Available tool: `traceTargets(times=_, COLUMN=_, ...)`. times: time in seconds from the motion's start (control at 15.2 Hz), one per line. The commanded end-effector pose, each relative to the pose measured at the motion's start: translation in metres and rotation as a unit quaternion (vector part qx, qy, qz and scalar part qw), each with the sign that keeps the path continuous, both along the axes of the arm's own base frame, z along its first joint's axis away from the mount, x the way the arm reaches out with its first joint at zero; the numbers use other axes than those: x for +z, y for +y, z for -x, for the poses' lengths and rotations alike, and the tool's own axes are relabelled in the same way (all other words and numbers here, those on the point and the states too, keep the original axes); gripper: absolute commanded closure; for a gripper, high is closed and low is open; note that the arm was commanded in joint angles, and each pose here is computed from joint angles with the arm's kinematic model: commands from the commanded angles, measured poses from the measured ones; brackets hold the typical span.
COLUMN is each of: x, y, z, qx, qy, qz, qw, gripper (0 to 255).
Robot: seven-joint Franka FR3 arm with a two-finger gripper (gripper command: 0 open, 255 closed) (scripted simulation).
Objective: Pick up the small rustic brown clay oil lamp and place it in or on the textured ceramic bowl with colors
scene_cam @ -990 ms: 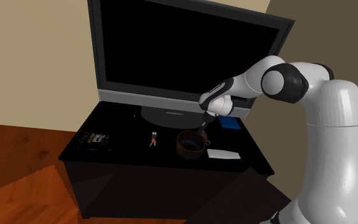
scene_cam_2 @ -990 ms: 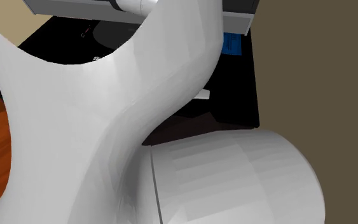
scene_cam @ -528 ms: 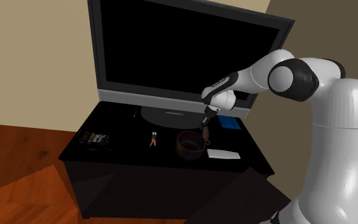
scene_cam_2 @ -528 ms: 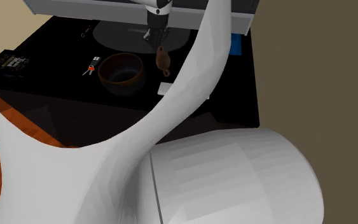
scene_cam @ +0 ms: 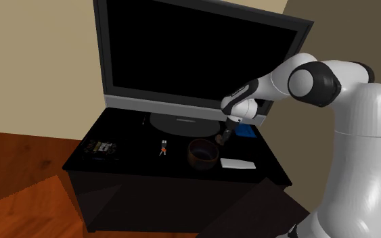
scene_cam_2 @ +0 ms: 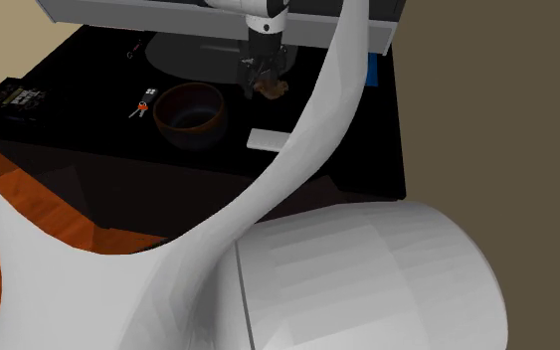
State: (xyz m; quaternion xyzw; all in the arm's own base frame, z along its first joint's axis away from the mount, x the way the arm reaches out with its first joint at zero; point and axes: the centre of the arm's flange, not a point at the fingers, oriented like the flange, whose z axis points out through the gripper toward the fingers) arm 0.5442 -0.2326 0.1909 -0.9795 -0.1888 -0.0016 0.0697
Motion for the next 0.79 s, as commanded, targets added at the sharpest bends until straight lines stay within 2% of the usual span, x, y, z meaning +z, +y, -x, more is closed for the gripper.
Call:
traceTargets(times=0.0, x=-0.004, y=-0.007, z=0.015, qx=0.006, qy=0.027, qz=0.001, qw=0.9996, gripper=0)
traceTargets(times=0.53, x=-0.044, y=-0.002, z=0.019, qx=0.007, qy=0.028, qz=0.001, qw=0.9996, gripper=0)
traceTargets(times=0.73, x=-0.044, y=-0.002, z=0.019, qx=0.007, qy=0.028, qz=0.001, qw=0.9996, gripper=0)
